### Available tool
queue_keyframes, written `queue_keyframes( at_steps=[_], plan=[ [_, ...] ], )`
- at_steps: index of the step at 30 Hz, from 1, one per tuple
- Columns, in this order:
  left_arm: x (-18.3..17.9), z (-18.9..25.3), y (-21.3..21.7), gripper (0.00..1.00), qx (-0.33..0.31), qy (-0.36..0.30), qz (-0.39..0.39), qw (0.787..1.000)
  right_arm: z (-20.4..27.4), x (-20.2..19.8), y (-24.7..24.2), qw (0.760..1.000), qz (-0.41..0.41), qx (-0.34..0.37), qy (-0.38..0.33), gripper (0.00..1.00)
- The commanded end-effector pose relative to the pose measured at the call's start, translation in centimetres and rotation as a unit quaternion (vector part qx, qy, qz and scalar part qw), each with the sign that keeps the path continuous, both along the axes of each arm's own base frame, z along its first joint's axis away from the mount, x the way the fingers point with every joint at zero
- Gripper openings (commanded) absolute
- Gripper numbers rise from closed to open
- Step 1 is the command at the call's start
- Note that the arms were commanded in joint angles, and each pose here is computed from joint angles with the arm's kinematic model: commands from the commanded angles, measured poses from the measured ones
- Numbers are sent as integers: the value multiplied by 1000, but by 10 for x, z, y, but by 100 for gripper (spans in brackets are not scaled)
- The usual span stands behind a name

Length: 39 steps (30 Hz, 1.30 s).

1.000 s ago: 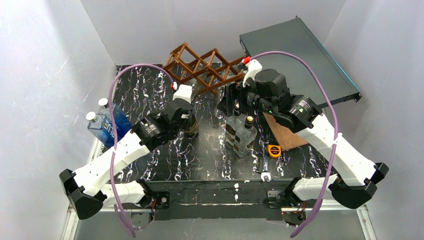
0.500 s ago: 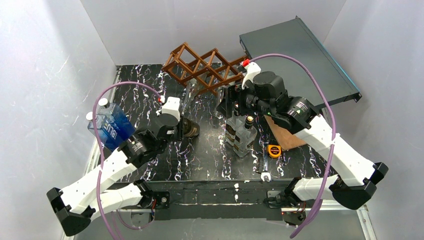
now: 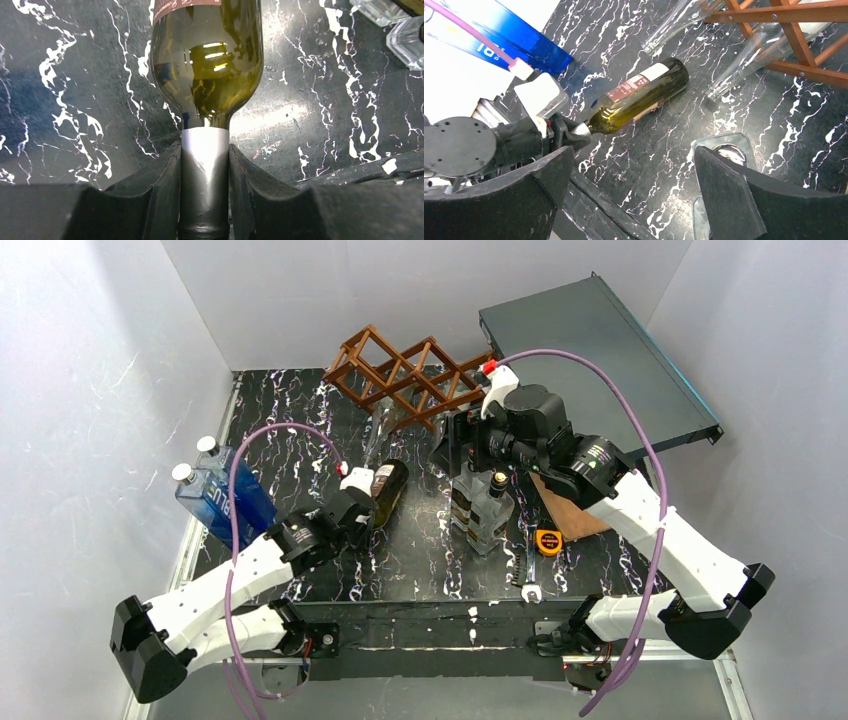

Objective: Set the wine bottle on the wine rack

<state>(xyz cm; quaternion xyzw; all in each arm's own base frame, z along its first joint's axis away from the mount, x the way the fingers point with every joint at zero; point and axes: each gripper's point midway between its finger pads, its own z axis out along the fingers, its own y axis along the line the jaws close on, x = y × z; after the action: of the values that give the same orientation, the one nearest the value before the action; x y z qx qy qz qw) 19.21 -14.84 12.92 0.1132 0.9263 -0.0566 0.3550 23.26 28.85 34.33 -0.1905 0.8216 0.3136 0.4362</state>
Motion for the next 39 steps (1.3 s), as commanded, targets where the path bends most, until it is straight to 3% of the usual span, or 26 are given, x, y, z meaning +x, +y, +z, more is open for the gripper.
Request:
queue_keyframes(
  at_steps=[1, 11, 27, 33, 39],
  plan=[
    [-3, -17, -4, 0, -11, 24, 18, 999, 18, -4, 2, 999, 6, 30, -20, 100],
    [-20, -75, -9, 0, -6, 94, 26, 995, 23, -4, 0, 999, 3, 35, -27, 100],
    [-21, -106, -9, 1, 29, 130, 41, 990, 18, -3, 0, 999, 4, 28, -26, 100],
    [-20, -108, -10, 34, 29, 133, 46, 990, 19, -3, 0, 999, 4, 27, -28, 100],
    [-17, -109, -12, 49, 33, 133, 46, 989, 17, -3, -1, 999, 4, 25, -26, 100]
  ],
)
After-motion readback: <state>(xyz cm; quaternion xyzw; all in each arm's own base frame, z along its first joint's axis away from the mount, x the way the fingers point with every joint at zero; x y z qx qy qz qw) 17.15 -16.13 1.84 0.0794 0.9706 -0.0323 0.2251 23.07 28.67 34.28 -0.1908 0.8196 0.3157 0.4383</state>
